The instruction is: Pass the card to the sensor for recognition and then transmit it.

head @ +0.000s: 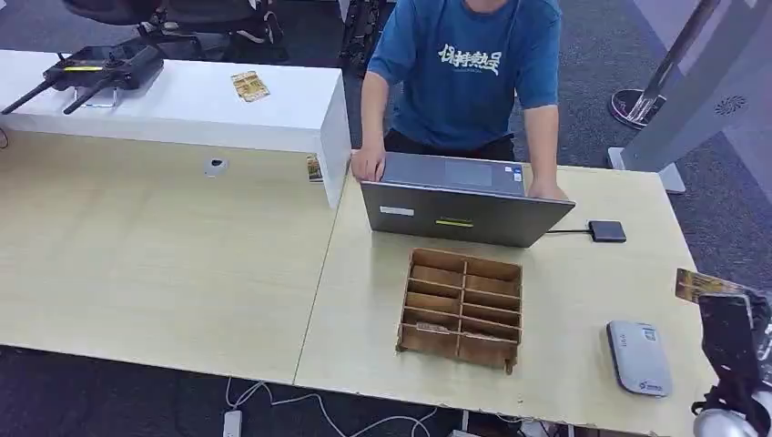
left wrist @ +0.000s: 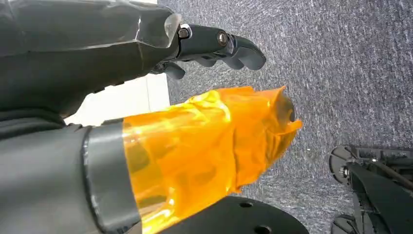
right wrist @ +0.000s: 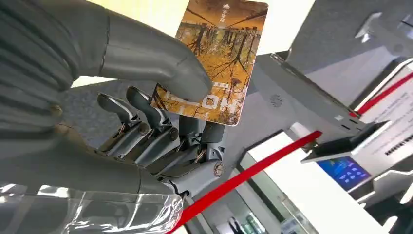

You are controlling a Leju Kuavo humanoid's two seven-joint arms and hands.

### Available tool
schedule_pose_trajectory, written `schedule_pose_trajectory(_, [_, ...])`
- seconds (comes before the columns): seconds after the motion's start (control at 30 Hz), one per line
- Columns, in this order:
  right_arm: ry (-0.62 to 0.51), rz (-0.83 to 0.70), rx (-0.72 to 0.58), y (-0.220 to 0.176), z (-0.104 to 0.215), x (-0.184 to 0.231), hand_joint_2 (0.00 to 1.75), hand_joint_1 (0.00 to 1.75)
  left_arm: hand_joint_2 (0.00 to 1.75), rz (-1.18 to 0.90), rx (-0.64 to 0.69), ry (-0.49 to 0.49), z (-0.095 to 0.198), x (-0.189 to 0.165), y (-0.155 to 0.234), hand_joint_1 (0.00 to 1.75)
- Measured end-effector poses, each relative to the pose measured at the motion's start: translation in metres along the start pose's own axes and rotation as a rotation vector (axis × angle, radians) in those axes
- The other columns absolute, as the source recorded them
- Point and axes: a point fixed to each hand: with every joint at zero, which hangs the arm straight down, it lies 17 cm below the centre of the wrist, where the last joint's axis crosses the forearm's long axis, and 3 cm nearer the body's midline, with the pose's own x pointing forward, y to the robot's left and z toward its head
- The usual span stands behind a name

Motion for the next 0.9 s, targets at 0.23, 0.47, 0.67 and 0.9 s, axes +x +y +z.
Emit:
schedule_pose_trajectory(0.23, [0.075, 0.033, -0.002, -0.002, -0.004, -0.031, 1.75, 1.75, 0.0, 0.002, 0.001, 0.003, 0.0, 0.0, 0.0, 0.0])
schedule_pose_trajectory(0.47, [0.125, 0.033, 0.048, 0.003, 0.002, -0.05, 1.75, 1.75, 0.0, 0.015, 0.001, 0.003, 0.0, 0.0, 0.0, 0.0])
schedule_pose_trajectory(0.67, [0.139, 0.035, 0.065, 0.006, 0.01, -0.059, 1.75, 1.75, 0.0, 0.025, 0.001, 0.005, 0.0, -0.001, 0.0, 0.0])
schedule_pose_trajectory(0.9, [0.145, 0.026, 0.067, 0.005, 0.013, -0.061, 1.75, 1.75, 0.0, 0.027, 0.001, 0.005, 0.0, 0.0, 0.0, 0.0])
